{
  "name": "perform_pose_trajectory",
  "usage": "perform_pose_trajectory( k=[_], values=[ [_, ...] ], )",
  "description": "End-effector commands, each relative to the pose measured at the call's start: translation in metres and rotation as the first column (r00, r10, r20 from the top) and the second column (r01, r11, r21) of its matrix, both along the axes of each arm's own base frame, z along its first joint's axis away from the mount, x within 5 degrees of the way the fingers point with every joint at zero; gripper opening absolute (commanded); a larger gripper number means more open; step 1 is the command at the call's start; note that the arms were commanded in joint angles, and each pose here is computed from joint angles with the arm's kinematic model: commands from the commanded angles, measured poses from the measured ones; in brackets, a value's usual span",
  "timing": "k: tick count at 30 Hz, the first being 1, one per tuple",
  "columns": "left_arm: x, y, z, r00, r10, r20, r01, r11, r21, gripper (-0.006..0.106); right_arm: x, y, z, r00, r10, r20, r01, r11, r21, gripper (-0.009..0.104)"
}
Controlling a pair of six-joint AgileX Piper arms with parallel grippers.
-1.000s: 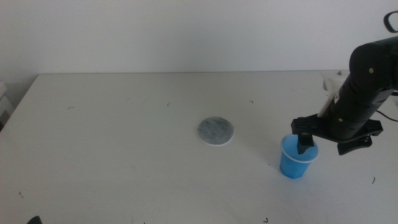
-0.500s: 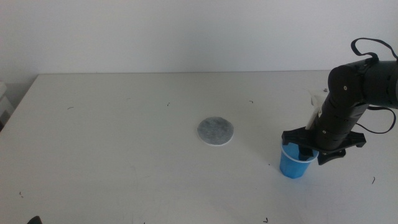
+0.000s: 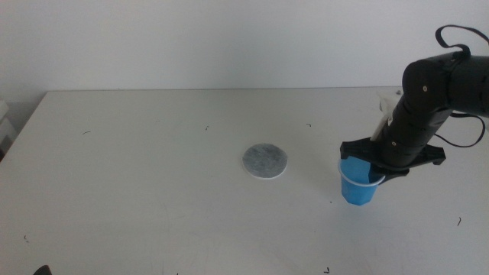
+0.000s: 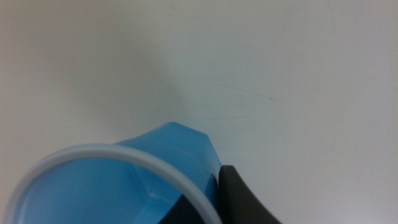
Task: Place an empty cup on a cup mat.
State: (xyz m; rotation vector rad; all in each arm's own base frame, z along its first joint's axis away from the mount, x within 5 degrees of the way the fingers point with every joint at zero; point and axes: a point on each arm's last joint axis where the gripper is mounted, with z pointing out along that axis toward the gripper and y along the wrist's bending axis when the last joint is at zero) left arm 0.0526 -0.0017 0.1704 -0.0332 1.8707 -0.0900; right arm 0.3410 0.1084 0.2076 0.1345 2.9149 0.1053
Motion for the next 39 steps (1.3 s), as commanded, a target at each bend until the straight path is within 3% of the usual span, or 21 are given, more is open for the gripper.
perform_pose_trajectory(
  k=[1,9,16,26,39],
  values=[
    [0.001,0.0,0.008,0.996,0.0,0.084,0.001,1.0,-0.013,0.105,0.002,0.008,0.041,0.995,0.009,0.099,-0.014,0.999,0.044,-0.001],
    [0.001,0.0,0.008,0.996,0.0,0.084,0.001,1.0,-0.013,0.105,0.018,0.029,0.087,0.979,0.044,0.197,-0.063,0.994,0.091,-0.001],
    [0.001,0.0,0.008,0.996,0.0,0.084,0.001,1.0,-0.013,0.105,0.043,0.065,0.106,0.97,0.115,0.214,-0.137,0.987,0.089,-0.001],
    [0.001,0.0,0.008,0.996,0.0,0.084,0.001,1.0,-0.013,0.105,0.079,0.115,0.079,0.964,0.191,0.183,-0.213,0.97,0.113,-0.001],
    [0.001,0.0,0.008,0.996,0.0,0.084,0.001,1.0,-0.013,0.105,0.098,0.128,0.042,0.965,0.198,0.17,-0.223,0.964,0.142,-0.001]
  ],
)
